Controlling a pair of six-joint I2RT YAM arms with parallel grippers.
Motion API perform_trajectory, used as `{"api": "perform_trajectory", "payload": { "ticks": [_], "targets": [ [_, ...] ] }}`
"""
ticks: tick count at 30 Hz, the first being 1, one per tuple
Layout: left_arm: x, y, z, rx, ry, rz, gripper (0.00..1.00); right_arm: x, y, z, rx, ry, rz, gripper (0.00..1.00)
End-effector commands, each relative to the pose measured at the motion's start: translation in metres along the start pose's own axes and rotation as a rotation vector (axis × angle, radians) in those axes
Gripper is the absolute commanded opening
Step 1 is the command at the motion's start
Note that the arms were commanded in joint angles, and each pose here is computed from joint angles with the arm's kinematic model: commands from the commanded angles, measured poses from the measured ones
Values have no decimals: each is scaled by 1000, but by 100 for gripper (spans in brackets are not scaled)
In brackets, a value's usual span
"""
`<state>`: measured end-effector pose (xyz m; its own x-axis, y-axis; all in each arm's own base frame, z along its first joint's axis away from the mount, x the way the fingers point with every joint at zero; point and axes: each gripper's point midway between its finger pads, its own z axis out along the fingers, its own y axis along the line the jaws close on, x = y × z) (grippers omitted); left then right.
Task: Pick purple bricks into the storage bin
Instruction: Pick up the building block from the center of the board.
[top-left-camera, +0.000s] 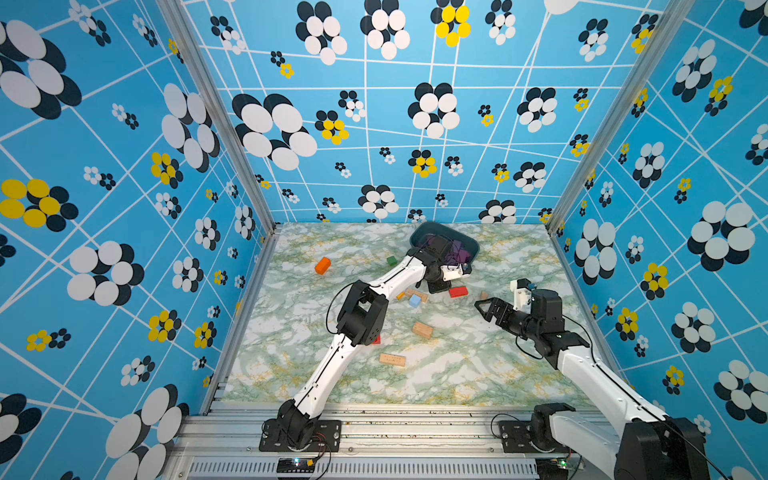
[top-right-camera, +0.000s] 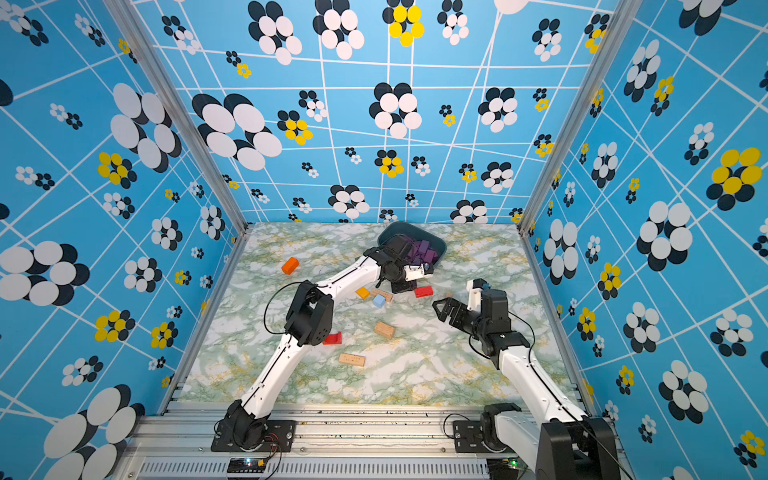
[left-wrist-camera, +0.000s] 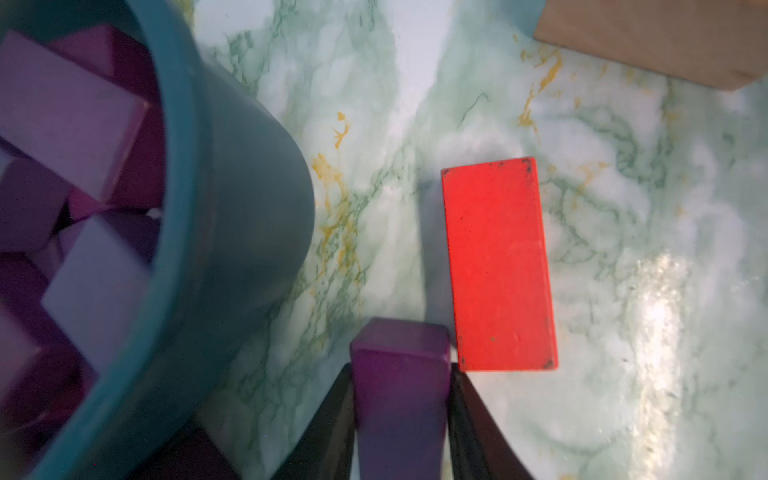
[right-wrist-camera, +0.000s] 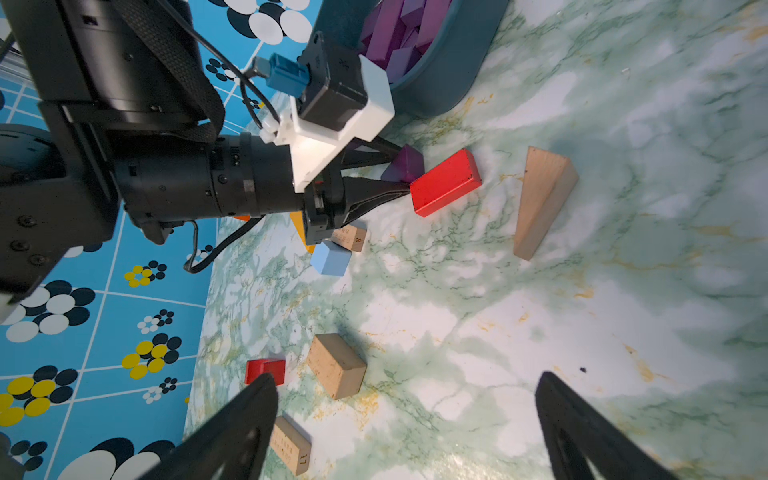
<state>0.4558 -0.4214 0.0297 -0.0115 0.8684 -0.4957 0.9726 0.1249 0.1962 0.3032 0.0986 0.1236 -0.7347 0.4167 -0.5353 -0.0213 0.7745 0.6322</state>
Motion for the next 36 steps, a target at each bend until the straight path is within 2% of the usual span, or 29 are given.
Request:
{"api": "perform_trajectory", "payload": {
  "ticks": [1,3,9,27,36],
  "targets": [
    [22,-12,14,45,71,-3,30,-2,-3,-2,23,-3,-7,99],
    [20,-9,12,34,66,-9,25,-2,-3,-3,25,-1,-5,99],
    [2,1,-4,-9,13,-44,21,-2,-6,-4,39,-3,-1,99],
    [-54,38,-88,-232,-255,-150,23,-3,-8,-2,46,-18,14,99],
    [-77,83,-110,-425,-378,-230,24,1,-13,1,49,-12,28,99]
  ]
}}
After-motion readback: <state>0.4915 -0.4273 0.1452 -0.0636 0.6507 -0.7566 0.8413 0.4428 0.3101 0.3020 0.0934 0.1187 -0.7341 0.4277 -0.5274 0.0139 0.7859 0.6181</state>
